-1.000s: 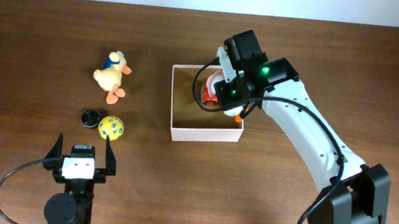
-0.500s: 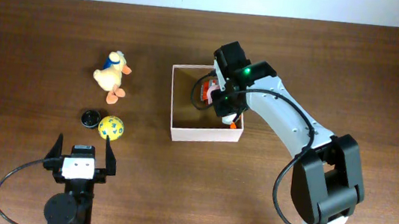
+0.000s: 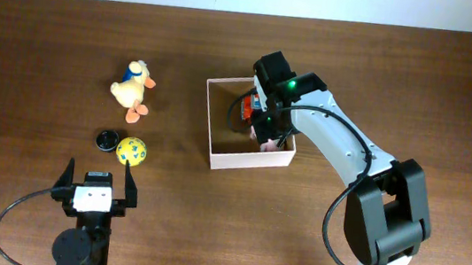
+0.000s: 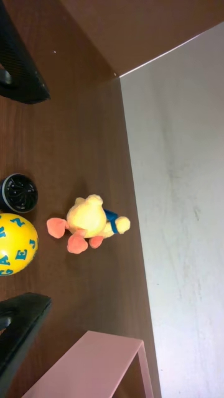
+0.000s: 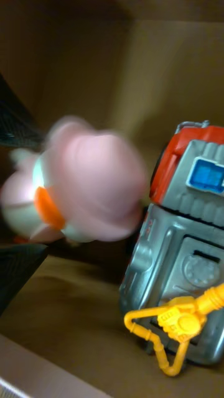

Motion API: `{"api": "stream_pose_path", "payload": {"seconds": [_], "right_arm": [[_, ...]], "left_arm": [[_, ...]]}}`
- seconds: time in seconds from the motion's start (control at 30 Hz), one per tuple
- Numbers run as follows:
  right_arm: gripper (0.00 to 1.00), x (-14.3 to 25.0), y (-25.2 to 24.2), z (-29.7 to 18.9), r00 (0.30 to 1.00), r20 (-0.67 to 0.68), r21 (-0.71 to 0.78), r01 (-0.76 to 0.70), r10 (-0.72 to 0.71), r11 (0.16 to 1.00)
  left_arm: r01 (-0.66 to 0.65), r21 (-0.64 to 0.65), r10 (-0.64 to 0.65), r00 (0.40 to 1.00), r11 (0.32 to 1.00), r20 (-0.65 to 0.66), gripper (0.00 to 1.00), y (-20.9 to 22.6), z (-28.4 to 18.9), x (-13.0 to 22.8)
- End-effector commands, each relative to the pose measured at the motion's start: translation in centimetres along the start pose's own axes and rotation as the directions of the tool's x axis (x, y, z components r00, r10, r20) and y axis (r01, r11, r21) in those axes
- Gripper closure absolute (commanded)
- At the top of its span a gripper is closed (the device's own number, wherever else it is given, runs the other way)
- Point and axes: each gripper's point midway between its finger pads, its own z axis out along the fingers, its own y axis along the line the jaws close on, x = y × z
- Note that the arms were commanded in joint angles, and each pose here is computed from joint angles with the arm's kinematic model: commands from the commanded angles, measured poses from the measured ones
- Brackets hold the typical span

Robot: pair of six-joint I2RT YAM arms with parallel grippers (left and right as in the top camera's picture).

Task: Pack container
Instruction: 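Lower the duck into the box beside the truck and release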

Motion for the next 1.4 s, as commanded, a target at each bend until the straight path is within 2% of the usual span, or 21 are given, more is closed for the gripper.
{"api": "stream_pose_path", "payload": {"seconds": [0.0, 0.2, 0.3, 0.33, 0.47, 0.63, 0.8, 1.2, 1.37], "right_arm": [[0.46, -0.1, -0.1, -1.3, 1.000, 0.026, 0.015, -0.003, 0.002, 1.000], [0.46, -0.5, 0.6, -2.9, 0.998, 0.063, -0.014, 0.005, -0.004, 1.000], [0.55, -0.5, 1.9, -3.6, 0.997, 0.079, -0.039, 0.027, -0.024, 0.999], [0.60, -0.5, 2.3, -3.8, 0.996, 0.083, -0.042, 0.036, -0.033, 0.998], [0.96, -0.2, 4.9, -4.2, 0.992, 0.090, -0.083, 0.090, -0.083, 0.992], [0.96, 0.0, 7.7, -3.9, 0.984, 0.102, -0.091, 0.153, -0.144, 0.984], [0.96, 0.0, 8.5, -1.7, 0.983, 0.082, -0.078, 0.171, -0.165, 0.982], [0.96, 1.0, 6.1, 3.0, 0.991, -0.029, -0.035, 0.128, -0.129, 0.991], [0.96, 1.1, 3.9, 3.1, 0.993, -0.044, 0.044, 0.112, -0.110, 0.993]], "left_arm": [[-0.016, 0.013, 0.016, 1.000, 1.000, 0.003, 0.01, -0.3, 0.0, 0.1], [-0.016, 0.013, 0.016, 1.000, 1.000, 0.003, 0.01, -0.3, 0.0, 0.1], [-0.016, 0.013, 0.016, 1.000, 1.000, 0.003, 0.01, -0.3, 0.0, 0.1], [-0.016, 0.013, 0.016, 1.000, 1.000, 0.003, 0.01, -0.3, 0.0, 0.1], [-0.016, 0.013, 0.016, 1.000, 1.000, 0.003, 0.01, -0.3, 0.0, 0.1], [-0.016, 0.013, 0.016, 1.000, 1.000, 0.003, 0.01, -0.3, 0.0, 0.1], [-0.016, 0.013, 0.016, 1.000, 1.000, 0.003, 0.01, -0.3, 0.0, 0.1], [-0.016, 0.013, 0.016, 1.000, 1.000, 0.003, 0.01, -0.3, 0.0, 0.1], [-0.016, 0.013, 0.016, 1.000, 1.000, 0.003, 0.01, -0.3, 0.0, 0.1]]}}
